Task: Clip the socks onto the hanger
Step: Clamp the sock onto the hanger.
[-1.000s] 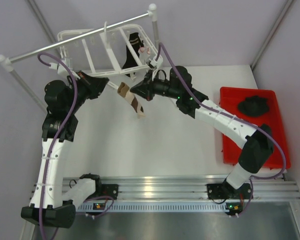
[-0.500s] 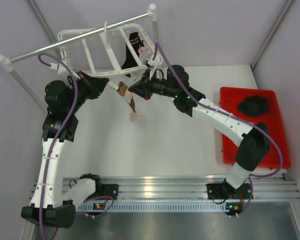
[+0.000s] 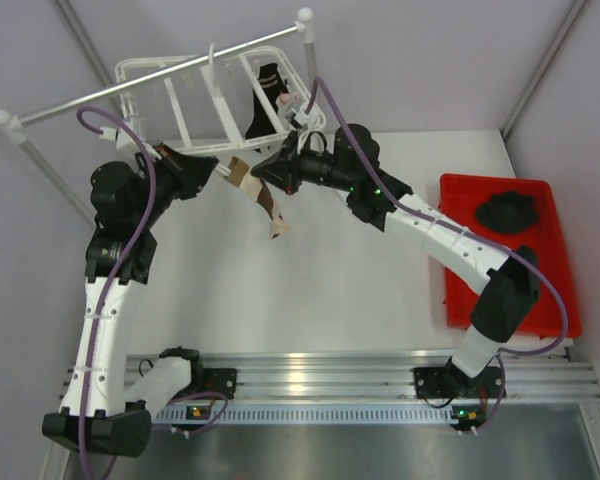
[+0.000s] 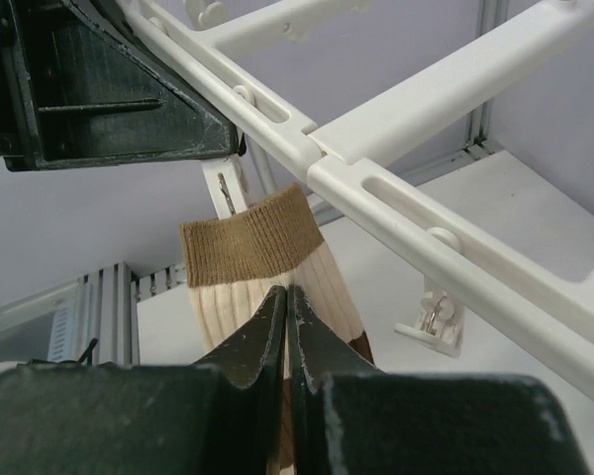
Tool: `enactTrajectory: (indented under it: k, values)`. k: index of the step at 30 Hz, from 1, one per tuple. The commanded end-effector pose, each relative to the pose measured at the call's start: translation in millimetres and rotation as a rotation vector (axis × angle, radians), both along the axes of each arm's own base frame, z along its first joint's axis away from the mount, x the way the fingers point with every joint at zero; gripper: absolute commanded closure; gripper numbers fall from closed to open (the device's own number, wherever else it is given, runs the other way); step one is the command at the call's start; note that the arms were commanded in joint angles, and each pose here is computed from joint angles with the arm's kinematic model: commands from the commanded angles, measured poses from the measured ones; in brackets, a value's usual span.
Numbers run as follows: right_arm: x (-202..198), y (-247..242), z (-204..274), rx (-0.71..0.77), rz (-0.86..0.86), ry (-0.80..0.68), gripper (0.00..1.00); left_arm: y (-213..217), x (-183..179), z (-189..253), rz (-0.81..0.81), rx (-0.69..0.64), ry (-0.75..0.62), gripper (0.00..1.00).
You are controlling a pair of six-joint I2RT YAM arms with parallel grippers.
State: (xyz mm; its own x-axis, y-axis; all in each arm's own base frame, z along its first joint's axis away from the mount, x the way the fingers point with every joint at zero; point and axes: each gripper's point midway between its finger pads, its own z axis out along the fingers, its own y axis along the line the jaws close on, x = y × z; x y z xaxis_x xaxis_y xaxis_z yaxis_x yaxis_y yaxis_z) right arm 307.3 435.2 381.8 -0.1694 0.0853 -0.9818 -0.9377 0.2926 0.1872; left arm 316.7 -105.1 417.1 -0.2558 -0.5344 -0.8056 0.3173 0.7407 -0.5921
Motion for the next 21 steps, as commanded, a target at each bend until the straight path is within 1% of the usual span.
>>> enactTrajectory:
  k: [1,5,8,9,10,11,14,15,21]
  values:
    - [-14.7,6.6,41.8,0.080,0.039,-0.071,1.00,-8.4,-7.0,1.8,-0.050,-0.001,-0.015,1.00]
    - [-15.6,9.3,42.7,0.080,0.045,-0.075,1.00,-9.4,-7.9,3.5,-0.055,-0.011,-0.014,0.99]
    - [-15.8,7.7,46.8,0.082,0.041,-0.091,1.00,-10.0,-10.8,6.7,-0.058,-0.021,-0.018,0.83]
    - [-15.4,6.6,46.9,0.080,0.037,-0.093,1.00,-9.4,-12.7,8.6,-0.055,-0.023,-0.025,0.70]
    - [-14.6,6.0,46.9,0.078,0.036,-0.095,1.00,-9.0,-13.7,9.7,-0.052,-0.026,-0.029,0.65]
    - [-14.2,3.3,46.1,0.069,0.030,-0.098,1.00,-6.8,-15.9,14.0,-0.038,-0.030,-0.044,0.57]
    - [-12.4,-1.4,45.0,0.065,0.020,-0.098,1.00,-3.9,-21.2,23.3,-0.023,-0.027,-0.074,0.53]
    - [-11.6,-2.2,43.9,0.062,0.016,-0.099,1.00,-3.4,-23.9,27.1,-0.022,-0.028,-0.083,0.50]
    - [-7.4,-9.6,46.5,0.060,-0.003,-0.107,1.00,-0.3,-48.9,54.2,-0.017,-0.020,-0.172,0.47]
